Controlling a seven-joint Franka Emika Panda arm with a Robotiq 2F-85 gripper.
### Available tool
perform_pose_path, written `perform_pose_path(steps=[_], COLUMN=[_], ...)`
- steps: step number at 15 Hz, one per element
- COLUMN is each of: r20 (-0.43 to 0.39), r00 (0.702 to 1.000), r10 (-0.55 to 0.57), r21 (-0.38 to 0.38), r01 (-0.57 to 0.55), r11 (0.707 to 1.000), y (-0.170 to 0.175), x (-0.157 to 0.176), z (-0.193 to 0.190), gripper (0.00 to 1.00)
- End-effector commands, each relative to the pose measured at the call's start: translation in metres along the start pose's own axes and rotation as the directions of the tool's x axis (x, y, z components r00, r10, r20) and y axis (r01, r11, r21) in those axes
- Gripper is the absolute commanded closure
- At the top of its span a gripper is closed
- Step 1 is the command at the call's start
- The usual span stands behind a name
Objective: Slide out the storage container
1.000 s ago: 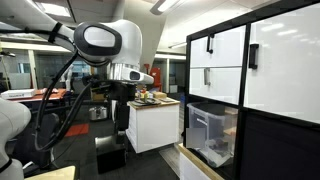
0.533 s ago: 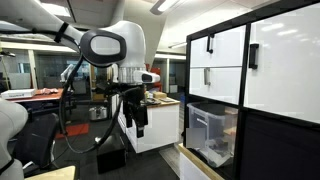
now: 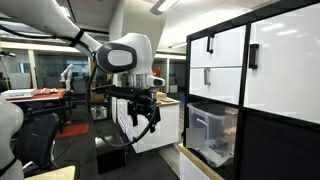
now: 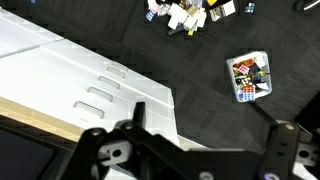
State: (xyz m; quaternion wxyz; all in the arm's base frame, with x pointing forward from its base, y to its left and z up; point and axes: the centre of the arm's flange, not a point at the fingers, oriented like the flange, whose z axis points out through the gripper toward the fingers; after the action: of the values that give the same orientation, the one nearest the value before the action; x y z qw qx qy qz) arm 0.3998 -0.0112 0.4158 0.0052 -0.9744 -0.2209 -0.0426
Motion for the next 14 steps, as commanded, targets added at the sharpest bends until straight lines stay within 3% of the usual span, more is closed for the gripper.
perform_pose_path(steps=[1, 3, 14], r20=[-0.035, -0.011, -0.011], r00=[0.992, 0.996, 0.992], r10=[-0.118, -0.091, -0.127], r21=[0.021, 0.01, 0.016], r01=[0.119, 0.092, 0.127], r11=[0.993, 0.996, 0.992], y=[0.003, -0.004, -0.004], x=[0.028, 0.018, 0.027], z=[0.003, 0.004, 0.005], gripper=[0.0, 0.0, 0.0])
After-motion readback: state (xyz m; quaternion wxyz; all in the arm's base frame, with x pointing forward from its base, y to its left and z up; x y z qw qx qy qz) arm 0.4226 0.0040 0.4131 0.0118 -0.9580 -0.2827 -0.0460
